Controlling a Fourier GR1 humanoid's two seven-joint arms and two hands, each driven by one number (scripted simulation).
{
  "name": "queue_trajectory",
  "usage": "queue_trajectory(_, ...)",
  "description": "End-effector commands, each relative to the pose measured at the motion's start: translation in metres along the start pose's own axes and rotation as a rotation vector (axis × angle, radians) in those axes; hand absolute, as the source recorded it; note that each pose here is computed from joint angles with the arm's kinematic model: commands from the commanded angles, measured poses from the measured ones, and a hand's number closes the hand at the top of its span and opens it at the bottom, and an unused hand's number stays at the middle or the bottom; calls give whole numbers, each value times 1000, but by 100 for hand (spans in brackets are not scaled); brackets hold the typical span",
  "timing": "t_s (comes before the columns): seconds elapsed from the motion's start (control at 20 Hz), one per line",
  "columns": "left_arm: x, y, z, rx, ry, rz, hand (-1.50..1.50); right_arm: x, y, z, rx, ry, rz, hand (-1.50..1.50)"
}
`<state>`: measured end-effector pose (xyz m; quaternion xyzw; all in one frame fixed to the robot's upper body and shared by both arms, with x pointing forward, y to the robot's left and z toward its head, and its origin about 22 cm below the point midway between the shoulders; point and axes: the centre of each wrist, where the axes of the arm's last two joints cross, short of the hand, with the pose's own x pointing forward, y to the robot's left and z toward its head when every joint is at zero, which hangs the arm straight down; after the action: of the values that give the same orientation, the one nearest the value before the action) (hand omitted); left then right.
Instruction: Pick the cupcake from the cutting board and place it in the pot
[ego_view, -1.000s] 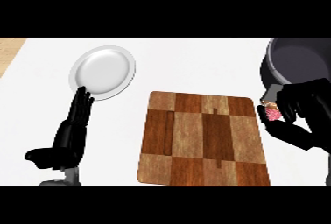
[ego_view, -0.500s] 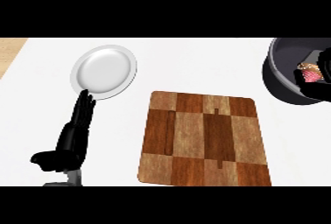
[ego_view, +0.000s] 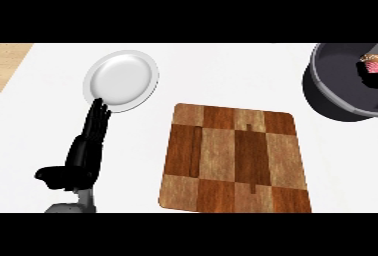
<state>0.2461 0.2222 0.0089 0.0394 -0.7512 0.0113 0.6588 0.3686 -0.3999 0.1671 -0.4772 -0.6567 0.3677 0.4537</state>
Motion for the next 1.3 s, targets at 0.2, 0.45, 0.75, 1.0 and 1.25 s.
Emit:
queue_trajectory(0.2, -1, -7, -14, -9, -16, -12, 0, -50, 12, -5, 156, 41, -8, 150)
queue_trajectory(0.45, -6, -12, -5, -12, -27, -3, 0, -61, 37, 2, 234, 102, 39, 150)
queue_trajectory(0.75, 2, -18, -5, -44, -28, 3, 0, -76, 51, 19, 363, 341, 47, -150)
queue_trajectory(1.0, -4, -3, 0, -35, -35, -5, 0, -75, 51, 16, 339, 217, -215, -150)
queue_trajectory(1.25, -1, -6, 1, -30, -17, 17, 0, -67, 38, -1, 59, 156, -609, -150)
